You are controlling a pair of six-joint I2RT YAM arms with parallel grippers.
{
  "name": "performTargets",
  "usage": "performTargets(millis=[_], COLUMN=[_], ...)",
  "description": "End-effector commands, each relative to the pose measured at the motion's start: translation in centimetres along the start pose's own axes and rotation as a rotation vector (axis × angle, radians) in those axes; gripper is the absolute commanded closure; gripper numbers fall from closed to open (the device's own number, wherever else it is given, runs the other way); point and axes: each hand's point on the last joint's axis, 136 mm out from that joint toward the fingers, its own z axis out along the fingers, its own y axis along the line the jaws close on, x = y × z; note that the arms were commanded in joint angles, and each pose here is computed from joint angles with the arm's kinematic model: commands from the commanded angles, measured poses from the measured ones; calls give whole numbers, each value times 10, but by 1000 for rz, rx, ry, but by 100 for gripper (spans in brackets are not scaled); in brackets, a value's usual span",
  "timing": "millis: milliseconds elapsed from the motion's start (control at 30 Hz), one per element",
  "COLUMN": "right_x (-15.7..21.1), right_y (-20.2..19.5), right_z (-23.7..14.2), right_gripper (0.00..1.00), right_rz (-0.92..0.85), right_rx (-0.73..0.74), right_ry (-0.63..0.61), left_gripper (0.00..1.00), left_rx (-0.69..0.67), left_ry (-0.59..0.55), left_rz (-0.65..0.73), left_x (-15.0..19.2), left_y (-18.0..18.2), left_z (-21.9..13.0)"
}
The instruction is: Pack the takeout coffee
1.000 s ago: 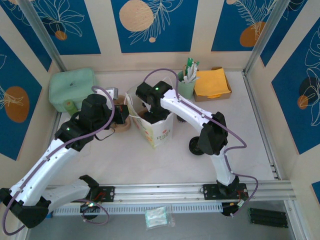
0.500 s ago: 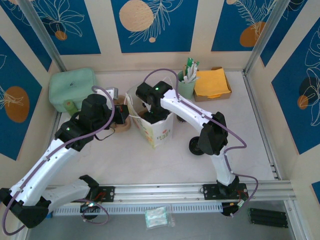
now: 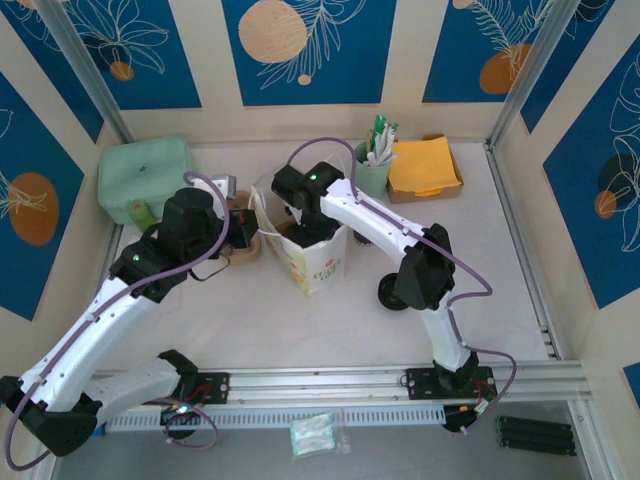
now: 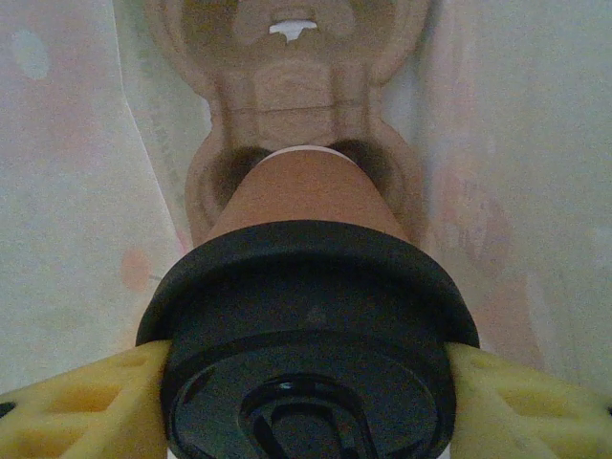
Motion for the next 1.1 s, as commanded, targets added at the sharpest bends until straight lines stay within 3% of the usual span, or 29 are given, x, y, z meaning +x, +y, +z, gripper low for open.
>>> performTargets(millis=[0, 1067], right_x=[10, 14], right_y=[-3, -5], right_z=[12, 41], right_gripper=[38, 39], right_rz=[21, 26], right_rx=[16, 31], right_ry=[81, 124], left_gripper=[100, 100], left_rx=[-14, -12], left_ry=[-10, -9], left_rz=[-18, -22], left_x=[-4, -3], left_y=[3, 2], left_z=[-3, -1])
